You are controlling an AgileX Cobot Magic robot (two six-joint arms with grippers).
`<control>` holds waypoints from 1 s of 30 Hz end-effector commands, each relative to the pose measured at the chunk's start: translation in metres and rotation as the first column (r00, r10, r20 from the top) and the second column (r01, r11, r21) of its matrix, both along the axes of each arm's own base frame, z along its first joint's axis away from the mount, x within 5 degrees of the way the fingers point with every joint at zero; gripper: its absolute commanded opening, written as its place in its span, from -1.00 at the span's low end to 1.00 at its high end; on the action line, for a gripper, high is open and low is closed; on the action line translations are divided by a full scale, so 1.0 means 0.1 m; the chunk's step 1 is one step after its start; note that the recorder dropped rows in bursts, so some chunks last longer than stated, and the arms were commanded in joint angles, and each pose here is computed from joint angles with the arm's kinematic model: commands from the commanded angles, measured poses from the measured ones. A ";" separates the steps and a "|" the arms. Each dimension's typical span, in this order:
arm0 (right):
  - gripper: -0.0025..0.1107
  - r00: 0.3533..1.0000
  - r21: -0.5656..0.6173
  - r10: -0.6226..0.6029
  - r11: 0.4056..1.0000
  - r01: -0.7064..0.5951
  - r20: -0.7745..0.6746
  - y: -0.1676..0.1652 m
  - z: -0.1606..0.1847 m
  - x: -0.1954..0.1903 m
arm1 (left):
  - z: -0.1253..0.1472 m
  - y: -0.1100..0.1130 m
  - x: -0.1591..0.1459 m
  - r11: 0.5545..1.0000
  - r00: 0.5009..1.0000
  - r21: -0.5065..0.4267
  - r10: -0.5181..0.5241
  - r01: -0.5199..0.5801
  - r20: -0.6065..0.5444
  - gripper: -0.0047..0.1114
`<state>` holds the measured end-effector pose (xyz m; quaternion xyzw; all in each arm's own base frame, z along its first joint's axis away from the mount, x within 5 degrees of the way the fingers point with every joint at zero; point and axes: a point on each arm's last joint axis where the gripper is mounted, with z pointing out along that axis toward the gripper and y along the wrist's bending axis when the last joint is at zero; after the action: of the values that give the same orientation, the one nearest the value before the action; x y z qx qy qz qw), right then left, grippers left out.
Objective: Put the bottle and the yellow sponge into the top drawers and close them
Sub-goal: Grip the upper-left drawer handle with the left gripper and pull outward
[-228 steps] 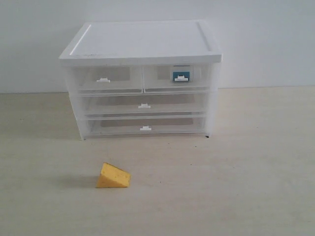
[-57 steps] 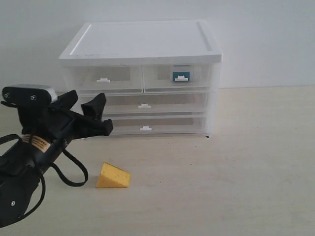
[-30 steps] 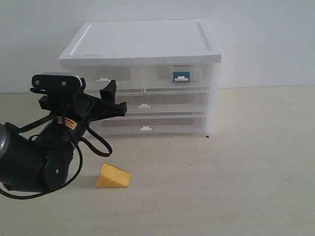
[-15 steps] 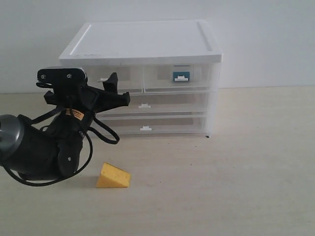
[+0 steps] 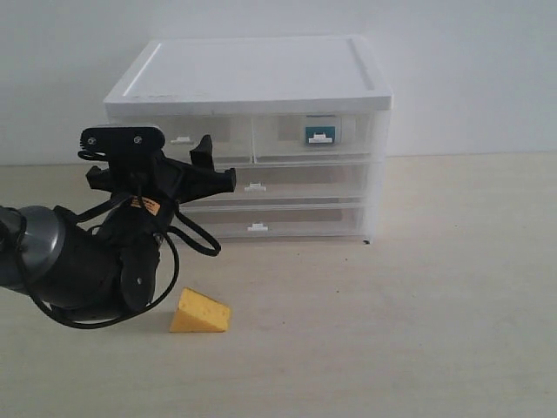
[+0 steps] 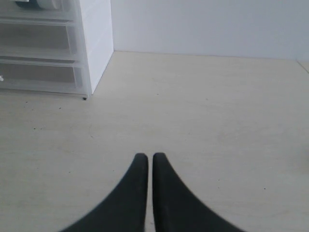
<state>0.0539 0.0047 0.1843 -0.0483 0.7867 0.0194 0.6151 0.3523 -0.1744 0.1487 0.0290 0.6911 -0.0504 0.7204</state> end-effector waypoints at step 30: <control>-0.93 1.000 -0.001 -0.001 1.000 0.001 0.012 0.00 0.00 0.00 | 0.20 -0.13 -0.75 0.997 0.999 0.069 -0.045 0.045 -0.002 -0.84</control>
<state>0.0539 0.0047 0.1843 -0.0483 0.7867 0.0194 0.6151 0.2840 -0.1839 0.1587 0.0449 0.7141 -0.0358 0.6977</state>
